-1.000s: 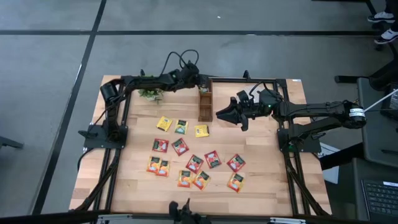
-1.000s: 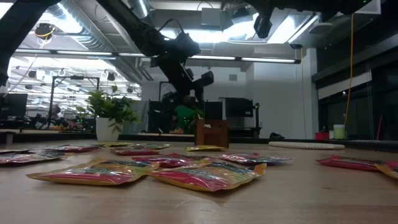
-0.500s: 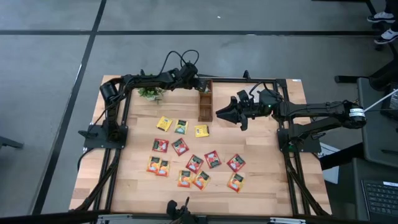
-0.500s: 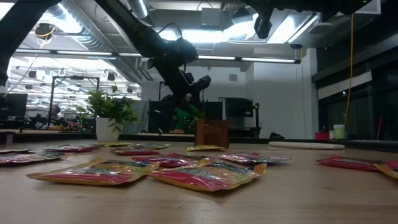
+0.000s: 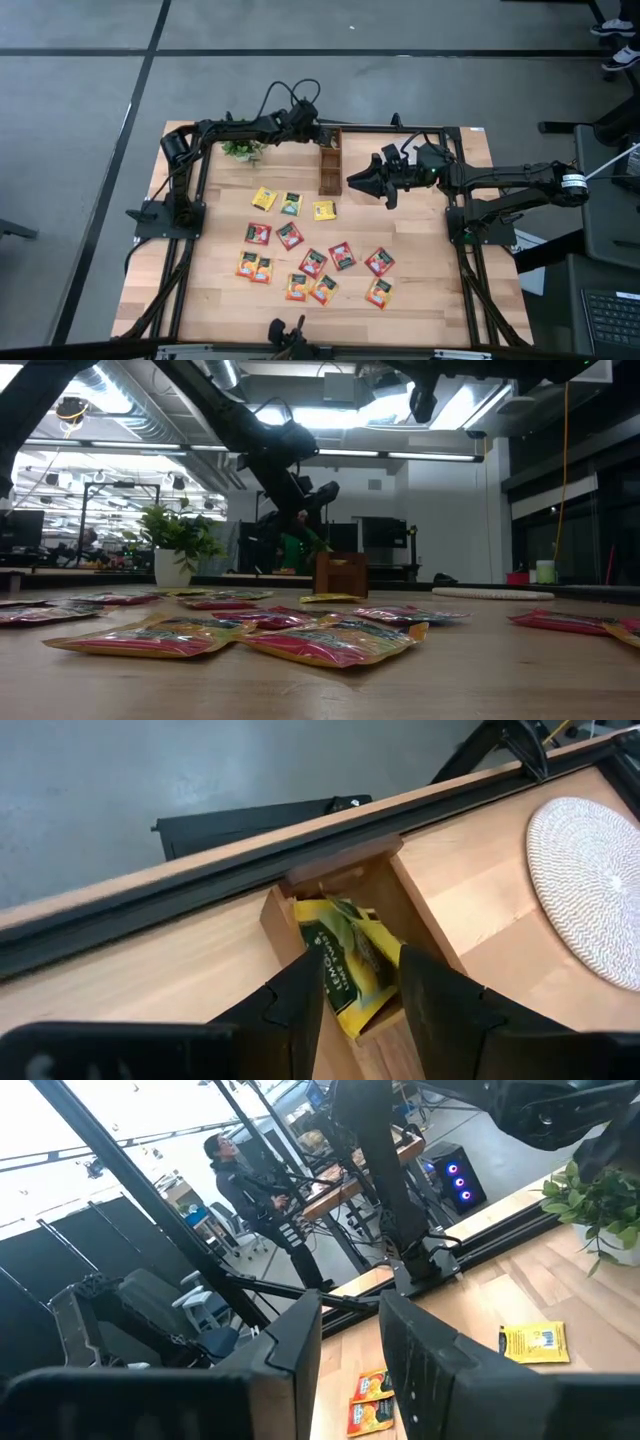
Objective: Pick & Place Tea
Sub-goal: Put the yellow tea bag into the left section of the wooden organizer
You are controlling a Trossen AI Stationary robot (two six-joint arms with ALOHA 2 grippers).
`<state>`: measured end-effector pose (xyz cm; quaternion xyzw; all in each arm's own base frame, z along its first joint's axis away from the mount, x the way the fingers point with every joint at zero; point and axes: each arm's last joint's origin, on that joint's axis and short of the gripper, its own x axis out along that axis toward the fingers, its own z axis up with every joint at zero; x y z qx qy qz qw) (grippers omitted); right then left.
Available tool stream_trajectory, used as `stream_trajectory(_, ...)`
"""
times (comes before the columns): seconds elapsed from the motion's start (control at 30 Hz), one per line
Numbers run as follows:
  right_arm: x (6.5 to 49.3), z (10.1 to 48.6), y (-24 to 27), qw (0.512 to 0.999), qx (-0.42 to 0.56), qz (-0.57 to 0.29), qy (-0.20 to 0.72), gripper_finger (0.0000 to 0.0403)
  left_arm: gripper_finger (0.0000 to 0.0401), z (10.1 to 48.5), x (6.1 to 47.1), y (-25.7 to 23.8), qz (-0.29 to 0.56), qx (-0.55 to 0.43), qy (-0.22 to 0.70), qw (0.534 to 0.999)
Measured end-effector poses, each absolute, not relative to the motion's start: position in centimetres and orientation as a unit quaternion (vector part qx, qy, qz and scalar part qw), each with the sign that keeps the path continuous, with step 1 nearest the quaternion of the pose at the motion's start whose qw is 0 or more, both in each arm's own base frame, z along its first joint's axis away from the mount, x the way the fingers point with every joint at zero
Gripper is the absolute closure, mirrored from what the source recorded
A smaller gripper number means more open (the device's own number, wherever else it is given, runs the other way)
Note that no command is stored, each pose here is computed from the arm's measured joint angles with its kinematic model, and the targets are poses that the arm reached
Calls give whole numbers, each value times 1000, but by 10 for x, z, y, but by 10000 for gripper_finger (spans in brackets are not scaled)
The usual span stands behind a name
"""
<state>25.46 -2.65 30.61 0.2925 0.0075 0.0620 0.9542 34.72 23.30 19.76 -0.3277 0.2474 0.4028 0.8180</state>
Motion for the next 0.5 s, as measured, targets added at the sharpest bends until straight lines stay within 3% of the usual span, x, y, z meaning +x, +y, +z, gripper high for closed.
stream_trajectory(0.5,255,306,-26,954,293,62,8,296,274,202,352,225,358,-343,250,832)
